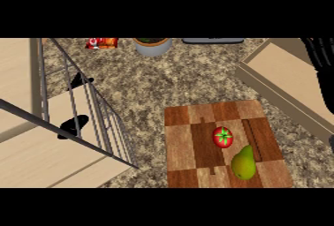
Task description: Pick the tomato from the cutting board and place it in the cardboard box
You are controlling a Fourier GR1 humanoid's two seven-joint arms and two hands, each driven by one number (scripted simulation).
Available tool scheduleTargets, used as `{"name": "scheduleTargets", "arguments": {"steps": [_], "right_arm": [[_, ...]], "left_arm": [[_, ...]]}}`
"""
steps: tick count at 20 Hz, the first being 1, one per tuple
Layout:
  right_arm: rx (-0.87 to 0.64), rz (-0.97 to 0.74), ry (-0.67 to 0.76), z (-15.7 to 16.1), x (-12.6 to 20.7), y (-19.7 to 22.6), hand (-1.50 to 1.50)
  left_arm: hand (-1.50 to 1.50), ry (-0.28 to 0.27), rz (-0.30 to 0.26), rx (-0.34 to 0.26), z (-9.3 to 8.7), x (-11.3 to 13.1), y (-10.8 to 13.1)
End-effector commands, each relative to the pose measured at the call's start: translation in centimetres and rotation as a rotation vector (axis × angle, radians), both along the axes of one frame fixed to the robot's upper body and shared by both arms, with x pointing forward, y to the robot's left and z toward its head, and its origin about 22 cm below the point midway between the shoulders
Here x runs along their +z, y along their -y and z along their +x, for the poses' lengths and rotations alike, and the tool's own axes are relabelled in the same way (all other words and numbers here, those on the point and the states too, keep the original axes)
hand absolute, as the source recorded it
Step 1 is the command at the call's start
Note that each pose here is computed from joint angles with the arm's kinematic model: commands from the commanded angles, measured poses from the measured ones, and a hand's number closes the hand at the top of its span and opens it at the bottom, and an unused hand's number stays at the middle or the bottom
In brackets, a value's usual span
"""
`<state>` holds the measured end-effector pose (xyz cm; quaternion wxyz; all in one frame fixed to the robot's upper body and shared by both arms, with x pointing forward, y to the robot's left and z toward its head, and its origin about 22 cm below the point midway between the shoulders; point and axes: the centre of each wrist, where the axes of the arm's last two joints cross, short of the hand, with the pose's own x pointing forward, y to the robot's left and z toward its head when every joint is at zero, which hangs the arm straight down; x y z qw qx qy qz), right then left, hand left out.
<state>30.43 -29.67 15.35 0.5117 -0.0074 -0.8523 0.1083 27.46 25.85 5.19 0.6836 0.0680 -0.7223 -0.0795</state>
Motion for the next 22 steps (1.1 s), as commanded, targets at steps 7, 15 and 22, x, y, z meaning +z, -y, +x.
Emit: {"name": "scheduleTargets", "arguments": {"steps": [7,15,22], "right_arm": [[-0.496,-0.296,-0.184,-3.4,-4.2,6.7,-1.50],[-0.415,-0.137,0.131,-7.7,-7.5,-1.3,-1.50],[-0.413,-0.642,-0.198,-10.6,-7.9,1.9,-1.50]], "left_arm": [[0.00,-0.130,-0.091,0.108,-1.7,-1.3,-0.1],[0.00,-0.157,-0.185,0.111,-1.8,-0.4,-2.6],[0.00,-0.151,-0.153,0.067,-2.2,-0.1,-2.2]]}}
